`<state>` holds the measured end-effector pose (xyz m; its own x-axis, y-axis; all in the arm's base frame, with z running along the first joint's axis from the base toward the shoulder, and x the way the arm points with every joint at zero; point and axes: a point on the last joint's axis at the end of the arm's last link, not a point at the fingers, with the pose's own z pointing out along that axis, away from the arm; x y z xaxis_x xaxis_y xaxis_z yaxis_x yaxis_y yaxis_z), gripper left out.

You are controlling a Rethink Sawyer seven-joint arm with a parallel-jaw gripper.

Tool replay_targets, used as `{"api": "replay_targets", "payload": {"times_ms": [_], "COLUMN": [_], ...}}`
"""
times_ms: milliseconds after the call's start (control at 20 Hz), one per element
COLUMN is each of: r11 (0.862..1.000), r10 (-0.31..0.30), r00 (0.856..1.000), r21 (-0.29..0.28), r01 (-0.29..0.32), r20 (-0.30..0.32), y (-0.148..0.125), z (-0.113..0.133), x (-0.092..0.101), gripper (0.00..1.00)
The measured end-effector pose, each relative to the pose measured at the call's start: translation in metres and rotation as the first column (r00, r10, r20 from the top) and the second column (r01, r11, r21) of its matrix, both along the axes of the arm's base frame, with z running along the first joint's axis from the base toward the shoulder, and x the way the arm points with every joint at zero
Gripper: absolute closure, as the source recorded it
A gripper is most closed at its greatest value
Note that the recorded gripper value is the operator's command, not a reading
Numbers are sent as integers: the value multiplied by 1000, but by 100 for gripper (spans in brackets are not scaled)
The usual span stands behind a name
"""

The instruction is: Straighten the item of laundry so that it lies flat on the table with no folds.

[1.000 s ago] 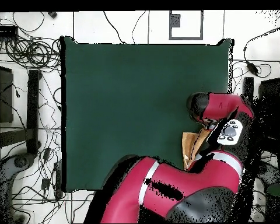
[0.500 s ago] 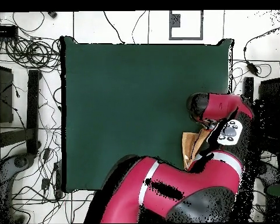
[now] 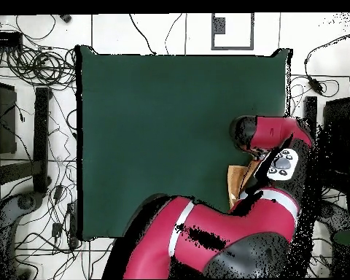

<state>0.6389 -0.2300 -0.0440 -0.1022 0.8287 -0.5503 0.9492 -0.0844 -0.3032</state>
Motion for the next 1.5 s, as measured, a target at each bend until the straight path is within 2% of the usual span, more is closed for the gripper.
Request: {"api": "replay_targets", "payload": {"times_ms": [150, 350, 650, 700, 1050, 1500], "r11": [998, 990, 983, 979, 966, 960], "r10": [67, 129, 154, 170, 233, 261], "r00": [993, 968, 938, 928, 919, 910], "r21": [7, 28, 52, 53, 30, 14], "r01": [-68, -139, -178, -198, -255, -280], "r20": [93, 216, 312, 331, 318, 324], "y": [-4, -8, -19, -22, -26, -28], "z": [-4, -5, 2, 9, 36, 57], "x": [3, -5, -25, -33, -56, -57], "gripper": [100, 100, 100, 100, 100, 100]}}
